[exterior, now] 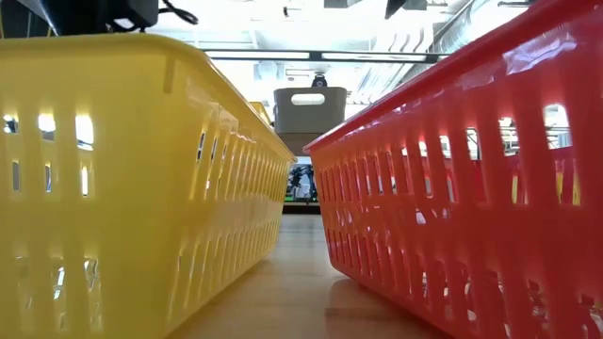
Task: Stack baskets on shelf by color
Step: Put the top red bin on the shelf
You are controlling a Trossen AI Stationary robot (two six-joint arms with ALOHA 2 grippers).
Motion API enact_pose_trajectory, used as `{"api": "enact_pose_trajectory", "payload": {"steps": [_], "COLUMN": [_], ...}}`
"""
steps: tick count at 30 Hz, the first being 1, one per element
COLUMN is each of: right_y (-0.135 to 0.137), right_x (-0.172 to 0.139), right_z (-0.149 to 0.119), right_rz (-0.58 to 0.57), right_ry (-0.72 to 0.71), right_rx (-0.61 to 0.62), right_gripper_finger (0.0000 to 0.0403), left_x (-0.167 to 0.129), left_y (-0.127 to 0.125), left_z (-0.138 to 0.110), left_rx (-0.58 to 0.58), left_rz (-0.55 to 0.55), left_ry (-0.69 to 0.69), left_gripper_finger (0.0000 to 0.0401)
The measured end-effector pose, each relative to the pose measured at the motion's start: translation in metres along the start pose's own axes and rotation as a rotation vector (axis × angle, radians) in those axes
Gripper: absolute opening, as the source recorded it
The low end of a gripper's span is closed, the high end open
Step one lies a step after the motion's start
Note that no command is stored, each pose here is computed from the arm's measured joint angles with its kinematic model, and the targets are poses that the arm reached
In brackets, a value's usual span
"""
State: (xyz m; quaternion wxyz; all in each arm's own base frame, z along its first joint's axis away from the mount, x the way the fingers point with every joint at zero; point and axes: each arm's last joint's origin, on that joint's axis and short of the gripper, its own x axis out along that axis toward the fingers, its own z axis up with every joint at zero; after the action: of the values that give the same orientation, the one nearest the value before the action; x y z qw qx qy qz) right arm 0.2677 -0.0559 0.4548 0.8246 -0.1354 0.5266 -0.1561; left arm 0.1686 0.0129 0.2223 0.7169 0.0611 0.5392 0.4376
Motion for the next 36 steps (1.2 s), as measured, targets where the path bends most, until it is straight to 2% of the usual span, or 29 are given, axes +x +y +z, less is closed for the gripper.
{"api": "enact_pose_trajectory", "payload": {"steps": [9, 19, 26, 36], "right_y": [-0.015, -0.029, -0.037, -0.04], "right_x": [-0.002, 0.001, 0.004, 0.005], "right_z": [-0.008, -0.013, -0.016, -0.018], "right_rz": [-0.017, -0.037, -0.023, 0.007], "right_ry": [0.002, 0.023, 0.029, 0.024], "right_rx": [0.039, 0.045, 0.078, 0.094], "right_gripper_finger": [0.013, 0.013, 0.013, 0.013], "left_x": [-0.002, 0.012, 0.005, 0.0], "left_y": [-0.003, 0.004, 0.025, 0.061], "left_z": [0.002, 0.01, 0.023, 0.035], "left_rx": [-0.013, -0.115, -0.492, -0.83], "left_rz": [-0.009, -0.117, -0.156, -0.077], "left_ry": [-0.033, 0.077, 0.103, 0.075], "left_gripper_finger": [0.0179, 0.0179, 0.0179, 0.0179]}}
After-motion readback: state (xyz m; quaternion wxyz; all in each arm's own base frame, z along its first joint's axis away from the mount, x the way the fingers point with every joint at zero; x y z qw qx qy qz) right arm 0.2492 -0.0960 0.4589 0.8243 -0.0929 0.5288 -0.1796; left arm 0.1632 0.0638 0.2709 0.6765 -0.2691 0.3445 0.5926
